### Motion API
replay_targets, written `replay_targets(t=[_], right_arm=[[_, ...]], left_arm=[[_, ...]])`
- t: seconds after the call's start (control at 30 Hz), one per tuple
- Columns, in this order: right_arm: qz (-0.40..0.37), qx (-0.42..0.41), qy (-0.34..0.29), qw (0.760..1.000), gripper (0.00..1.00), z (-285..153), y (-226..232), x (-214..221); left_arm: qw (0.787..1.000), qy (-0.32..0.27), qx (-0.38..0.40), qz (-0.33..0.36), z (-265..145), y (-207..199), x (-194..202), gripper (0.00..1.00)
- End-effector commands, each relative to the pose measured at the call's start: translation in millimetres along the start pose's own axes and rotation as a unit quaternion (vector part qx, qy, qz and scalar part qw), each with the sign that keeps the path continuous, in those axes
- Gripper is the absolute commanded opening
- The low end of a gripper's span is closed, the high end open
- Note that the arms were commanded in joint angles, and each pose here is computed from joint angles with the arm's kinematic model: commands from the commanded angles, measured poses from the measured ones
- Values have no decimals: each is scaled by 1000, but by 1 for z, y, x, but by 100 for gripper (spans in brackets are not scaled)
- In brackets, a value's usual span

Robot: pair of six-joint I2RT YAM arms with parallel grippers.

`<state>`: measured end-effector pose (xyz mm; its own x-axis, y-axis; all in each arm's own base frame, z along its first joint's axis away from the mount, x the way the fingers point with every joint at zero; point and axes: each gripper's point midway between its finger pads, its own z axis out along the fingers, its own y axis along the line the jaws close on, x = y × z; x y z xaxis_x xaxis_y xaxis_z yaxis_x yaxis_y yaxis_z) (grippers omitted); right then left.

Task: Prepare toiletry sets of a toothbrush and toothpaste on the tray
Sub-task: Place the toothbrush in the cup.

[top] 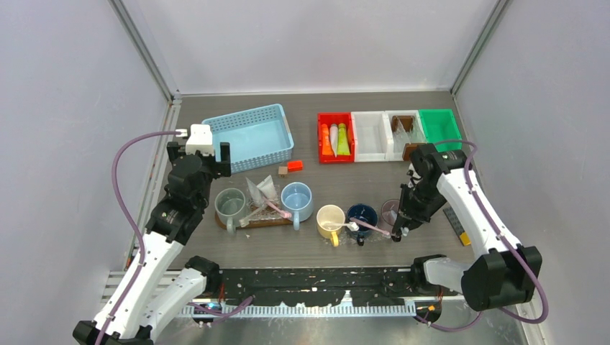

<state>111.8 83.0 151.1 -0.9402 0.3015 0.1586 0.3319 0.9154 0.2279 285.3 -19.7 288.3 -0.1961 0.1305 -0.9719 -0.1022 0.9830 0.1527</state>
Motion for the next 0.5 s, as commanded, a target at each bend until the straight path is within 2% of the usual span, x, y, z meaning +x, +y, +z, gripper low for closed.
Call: replay_targets(t=[0.0, 0.17, 0.33, 0.47], right_arm=[[-14, 7, -20, 1000, 14, 12, 0, -20], [-4, 37, -31, 999, 28, 16, -7, -32], [4, 91, -75, 993, 44, 2, -23, -44], [9, 134, -121, 983, 48, -15, -36, -55]], left_arm=[[999, -30, -1, -10, 0, 0, -16, 93], [1000, -29, -1, -9, 0, 0, -15, 93], [1000, -29, -1, -9, 0, 0, -15, 93], [1000, -29, 0, -8, 0, 0, -15, 93]])
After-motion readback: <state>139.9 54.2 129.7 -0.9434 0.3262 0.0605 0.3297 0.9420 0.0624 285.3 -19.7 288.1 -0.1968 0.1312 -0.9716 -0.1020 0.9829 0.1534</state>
